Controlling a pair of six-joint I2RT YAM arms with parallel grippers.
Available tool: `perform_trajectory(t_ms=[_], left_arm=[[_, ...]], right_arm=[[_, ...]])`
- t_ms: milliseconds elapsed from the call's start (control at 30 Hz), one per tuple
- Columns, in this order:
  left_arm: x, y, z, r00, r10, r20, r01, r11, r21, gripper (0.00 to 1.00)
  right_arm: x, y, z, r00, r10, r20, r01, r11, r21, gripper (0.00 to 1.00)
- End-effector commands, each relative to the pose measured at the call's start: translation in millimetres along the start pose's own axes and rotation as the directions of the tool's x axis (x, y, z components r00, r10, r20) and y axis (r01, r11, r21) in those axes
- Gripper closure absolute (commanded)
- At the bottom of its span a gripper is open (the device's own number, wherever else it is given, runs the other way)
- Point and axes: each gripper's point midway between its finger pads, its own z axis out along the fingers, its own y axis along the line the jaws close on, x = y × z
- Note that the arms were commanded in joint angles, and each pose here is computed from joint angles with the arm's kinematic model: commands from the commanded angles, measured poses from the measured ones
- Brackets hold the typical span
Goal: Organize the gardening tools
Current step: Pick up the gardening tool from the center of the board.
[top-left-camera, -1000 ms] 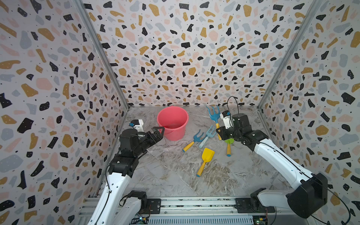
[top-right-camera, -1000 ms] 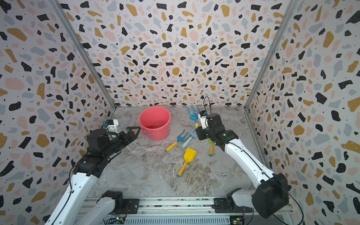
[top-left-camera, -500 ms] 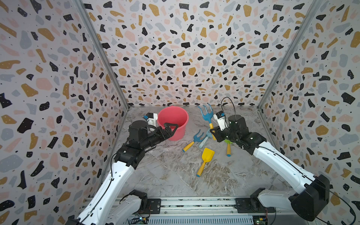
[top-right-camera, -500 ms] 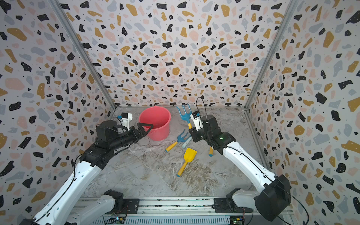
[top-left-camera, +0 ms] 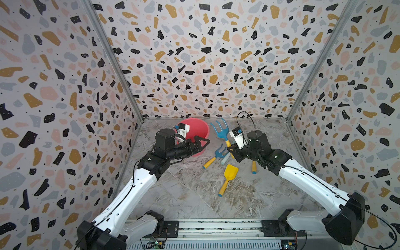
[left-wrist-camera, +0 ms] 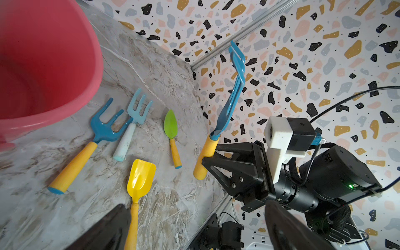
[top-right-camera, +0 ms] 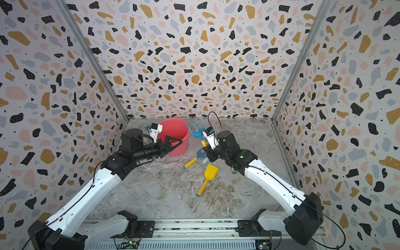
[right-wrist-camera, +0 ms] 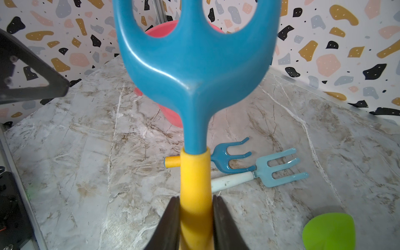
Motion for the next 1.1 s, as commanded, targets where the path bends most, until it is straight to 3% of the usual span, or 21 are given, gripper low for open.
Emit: perform_trajectory(t_ms=[0, 200, 367, 567, 767, 1067], left_arm=[[-16, -36, -5, 0.997, 0.059, 0.046, -0.063, 0.992, 0.105, 0.01], [-29, -44, -2, 0.994, 0.073, 0.080, -0.081, 0.991, 0.105, 0.00], [-41, -49, 3, 0.992, 0.072, 0.103, -0.084, 0.989, 0.121, 0.18], [-43, -49, 8, 0.992, 0.074, 0.103, -0.087, 0.988, 0.125, 0.28], [-45, -51, 9, 0.988, 0.088, 0.125, -0.106, 0.983, 0.148, 0.48], [-50, -60, 11, 0.977, 0.139, 0.163, -0.166, 0.971, 0.172, 0.87]], right_arm=[[-17, 7, -7, 0.997, -0.047, 0.058, 0.047, 0.999, -0.002, 1.00], [-17, 20, -7, 0.994, -0.085, 0.064, 0.086, 0.996, -0.022, 1.00], [-19, 28, -9, 0.992, -0.103, 0.069, 0.106, 0.994, -0.029, 1.00], [-22, 35, -12, 0.991, -0.113, 0.076, 0.117, 0.992, -0.041, 1.00], [-26, 41, -14, 0.990, -0.118, 0.078, 0.122, 0.991, -0.051, 1.00], [-30, 48, -16, 0.990, -0.122, 0.077, 0.128, 0.989, -0.072, 1.00]])
